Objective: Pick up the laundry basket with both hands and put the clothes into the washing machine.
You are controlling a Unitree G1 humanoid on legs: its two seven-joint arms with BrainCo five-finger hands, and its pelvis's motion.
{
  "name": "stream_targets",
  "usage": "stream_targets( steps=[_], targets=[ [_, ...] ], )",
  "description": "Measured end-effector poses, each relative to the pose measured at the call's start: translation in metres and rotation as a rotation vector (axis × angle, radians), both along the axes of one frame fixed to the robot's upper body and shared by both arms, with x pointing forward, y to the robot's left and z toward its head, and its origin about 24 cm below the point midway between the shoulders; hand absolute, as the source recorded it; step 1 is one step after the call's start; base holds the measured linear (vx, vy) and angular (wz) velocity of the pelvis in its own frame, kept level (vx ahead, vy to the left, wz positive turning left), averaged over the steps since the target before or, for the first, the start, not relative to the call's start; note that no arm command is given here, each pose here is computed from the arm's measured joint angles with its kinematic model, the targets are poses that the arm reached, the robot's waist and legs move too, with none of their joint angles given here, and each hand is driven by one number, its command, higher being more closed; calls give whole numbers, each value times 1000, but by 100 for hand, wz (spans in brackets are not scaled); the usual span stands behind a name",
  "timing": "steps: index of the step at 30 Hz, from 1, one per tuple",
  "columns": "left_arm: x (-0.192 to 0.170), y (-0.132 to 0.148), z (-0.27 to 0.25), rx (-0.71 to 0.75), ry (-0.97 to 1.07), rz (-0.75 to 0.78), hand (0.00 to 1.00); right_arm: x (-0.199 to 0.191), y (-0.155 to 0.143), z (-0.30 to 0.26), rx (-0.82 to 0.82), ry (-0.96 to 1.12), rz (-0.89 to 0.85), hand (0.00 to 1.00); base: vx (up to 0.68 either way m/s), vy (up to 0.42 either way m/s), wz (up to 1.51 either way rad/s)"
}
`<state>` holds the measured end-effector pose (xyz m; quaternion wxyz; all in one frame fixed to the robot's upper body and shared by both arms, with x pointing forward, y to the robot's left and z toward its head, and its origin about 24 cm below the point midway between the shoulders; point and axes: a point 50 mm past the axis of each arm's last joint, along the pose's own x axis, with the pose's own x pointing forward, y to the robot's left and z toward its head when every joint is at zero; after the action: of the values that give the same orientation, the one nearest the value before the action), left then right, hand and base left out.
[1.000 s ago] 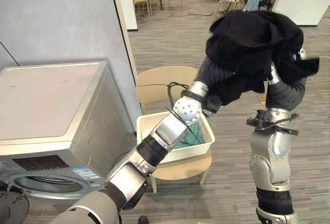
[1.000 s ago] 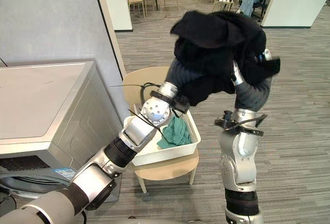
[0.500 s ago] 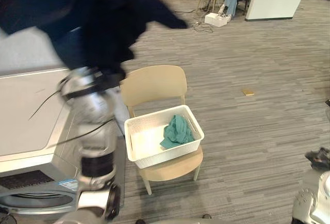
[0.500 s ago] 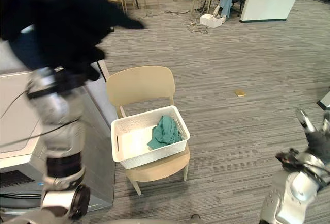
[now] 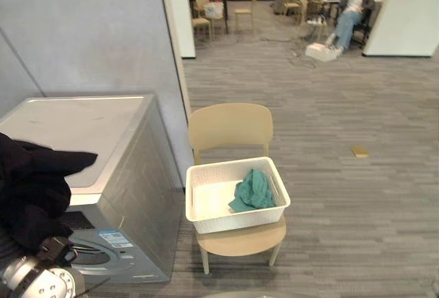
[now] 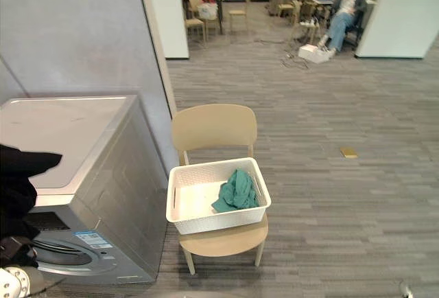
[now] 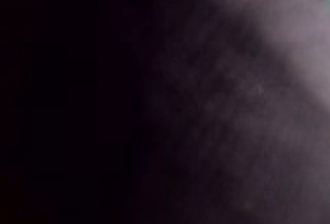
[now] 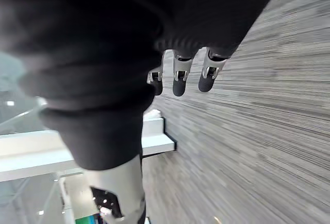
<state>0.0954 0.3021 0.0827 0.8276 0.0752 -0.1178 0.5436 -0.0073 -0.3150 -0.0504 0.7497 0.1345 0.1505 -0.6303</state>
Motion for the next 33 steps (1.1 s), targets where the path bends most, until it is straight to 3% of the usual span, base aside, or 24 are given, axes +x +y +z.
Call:
stream_targets(
  steps=[2,5,10,13,15,19,24,27,33],
  targets=[
    [1,-3,-34,-80,127,-25,100,-2,14,-22,109,26,21,0,-3,41,24],
    [-11,-21,-120,-361,430,-73,100,-3,49,-66,349,111,89,0,-4,11,5],
    [-72,-67,-215,-756,868,-110,100,-7,91,-103,587,270,177,0,12,2,-4],
    [-112,-88,-238,-934,1025,-87,100,-12,106,-114,684,322,175,0,80,-31,7],
    [-120,-89,-240,-979,1038,-68,100,-11,112,-117,713,349,192,0,31,-47,36],
    [-101,-88,-241,-975,994,-119,100,19,110,-118,677,362,332,0,16,-72,63],
    [-18,-90,-227,-846,846,-320,100,60,92,-111,574,350,471,0,-118,-125,128],
    [22,-91,-215,-787,762,-391,100,92,96,-106,541,285,511,0,-51,-63,123],
    [37,-104,-212,-723,797,-494,100,89,93,-105,544,251,451,0,-25,45,99]
  ],
)
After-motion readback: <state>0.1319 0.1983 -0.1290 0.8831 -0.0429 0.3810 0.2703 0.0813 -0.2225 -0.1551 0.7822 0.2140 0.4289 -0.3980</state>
